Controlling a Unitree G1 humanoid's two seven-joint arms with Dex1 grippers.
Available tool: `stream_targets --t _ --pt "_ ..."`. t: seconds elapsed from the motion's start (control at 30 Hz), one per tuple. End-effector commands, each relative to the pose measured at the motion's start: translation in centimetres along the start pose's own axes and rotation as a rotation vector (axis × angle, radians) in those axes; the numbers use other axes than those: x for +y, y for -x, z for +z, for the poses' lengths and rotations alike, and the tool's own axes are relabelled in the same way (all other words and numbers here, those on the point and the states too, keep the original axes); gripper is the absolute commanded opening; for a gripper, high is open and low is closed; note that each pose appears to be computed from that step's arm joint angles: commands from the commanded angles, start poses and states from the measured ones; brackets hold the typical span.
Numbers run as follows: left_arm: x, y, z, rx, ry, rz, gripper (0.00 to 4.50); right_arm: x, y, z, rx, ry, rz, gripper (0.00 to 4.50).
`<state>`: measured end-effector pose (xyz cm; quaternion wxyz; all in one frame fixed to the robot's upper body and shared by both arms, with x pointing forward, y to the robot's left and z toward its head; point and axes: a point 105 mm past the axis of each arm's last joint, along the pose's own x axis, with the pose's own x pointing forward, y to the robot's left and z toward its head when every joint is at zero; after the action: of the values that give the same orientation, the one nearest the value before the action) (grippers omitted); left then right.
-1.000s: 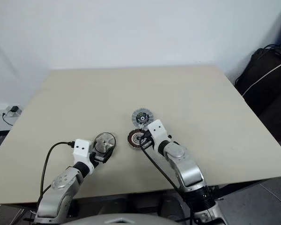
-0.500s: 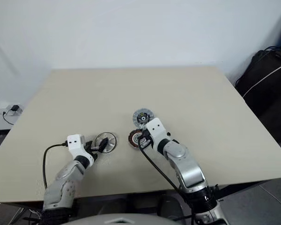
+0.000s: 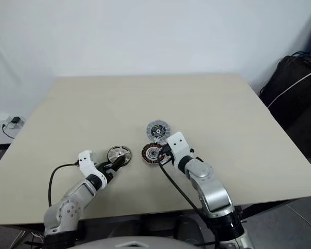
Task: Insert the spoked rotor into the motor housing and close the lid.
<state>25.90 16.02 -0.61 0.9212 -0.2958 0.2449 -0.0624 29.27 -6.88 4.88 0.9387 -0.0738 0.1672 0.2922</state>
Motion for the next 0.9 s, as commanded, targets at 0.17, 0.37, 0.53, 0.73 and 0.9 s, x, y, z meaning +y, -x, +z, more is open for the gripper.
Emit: stream_targets --t 0.17,0.37,0.53,0.73,0.9 --pt "-0.2 0.6 0.5 -0.076 0.239 -0.001 4.5 0.3 0.0 1.7 -0.052 0.019 0.019 0.05" --pt "-0.6 -0.2 0.4 -0.106 0.469 -0.009 4.5 0.4 -0.3 1.7 -0.049 0.025 0.031 0.05" --pt "-1.7 -1.3 -0.5 -0.076 0.599 -0.055 4.11 0.5 -0.3 1.8 -0.049 0.027 0.036 0.0" --pt "-2.1 -1.5 -0.8 -0.053 0.631 -0.071 2.24 0.1 -0.1 1.7 -0.049 0.026 0.015 0.0" --pt "-1.9 -1.6 -0.8 -0.047 0.627 -0.063 0.64 0.1 0.0 1.6 -0.049 0.023 0.01 0.0"
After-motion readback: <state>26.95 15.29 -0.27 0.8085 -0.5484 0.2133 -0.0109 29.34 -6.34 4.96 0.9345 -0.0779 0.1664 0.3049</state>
